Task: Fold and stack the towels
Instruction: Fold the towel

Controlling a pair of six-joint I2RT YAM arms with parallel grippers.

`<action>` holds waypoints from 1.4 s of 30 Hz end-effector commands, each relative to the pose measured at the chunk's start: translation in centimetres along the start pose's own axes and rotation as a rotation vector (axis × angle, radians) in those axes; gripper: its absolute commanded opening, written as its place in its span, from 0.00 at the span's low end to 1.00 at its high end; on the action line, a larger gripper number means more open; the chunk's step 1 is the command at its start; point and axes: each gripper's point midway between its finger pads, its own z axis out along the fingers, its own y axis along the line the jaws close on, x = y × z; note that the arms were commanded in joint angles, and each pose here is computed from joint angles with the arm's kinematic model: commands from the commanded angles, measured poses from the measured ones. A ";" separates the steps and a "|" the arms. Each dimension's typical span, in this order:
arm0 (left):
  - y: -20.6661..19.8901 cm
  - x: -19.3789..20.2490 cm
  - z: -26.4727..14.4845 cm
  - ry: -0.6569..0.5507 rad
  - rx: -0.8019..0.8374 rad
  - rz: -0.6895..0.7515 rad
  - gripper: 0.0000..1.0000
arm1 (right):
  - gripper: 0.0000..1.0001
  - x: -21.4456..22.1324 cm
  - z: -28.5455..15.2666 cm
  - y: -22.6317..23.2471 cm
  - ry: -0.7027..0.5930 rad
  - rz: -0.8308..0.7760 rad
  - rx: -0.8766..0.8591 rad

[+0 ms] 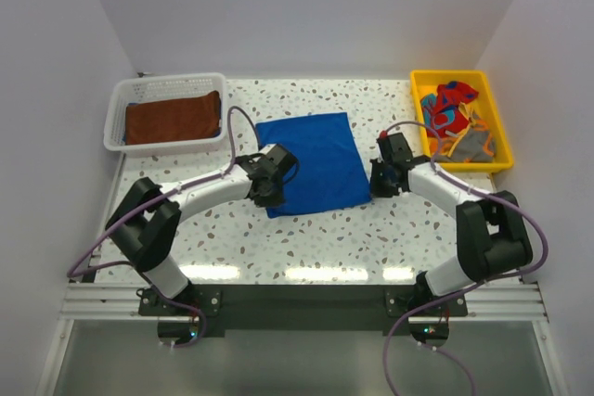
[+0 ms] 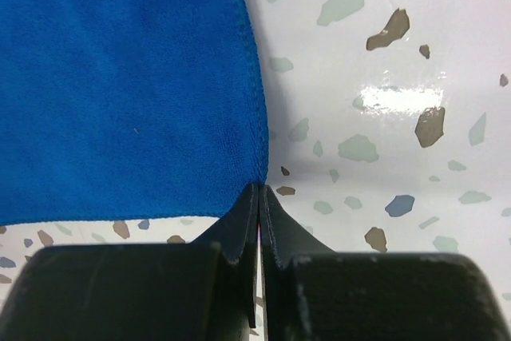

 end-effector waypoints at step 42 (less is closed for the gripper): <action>3.6 -2.8 -2.4 -0.098 0.052 -0.101 0.00 | 0.00 -6.1 -3.8 5.3 -0.107 0.023 -0.181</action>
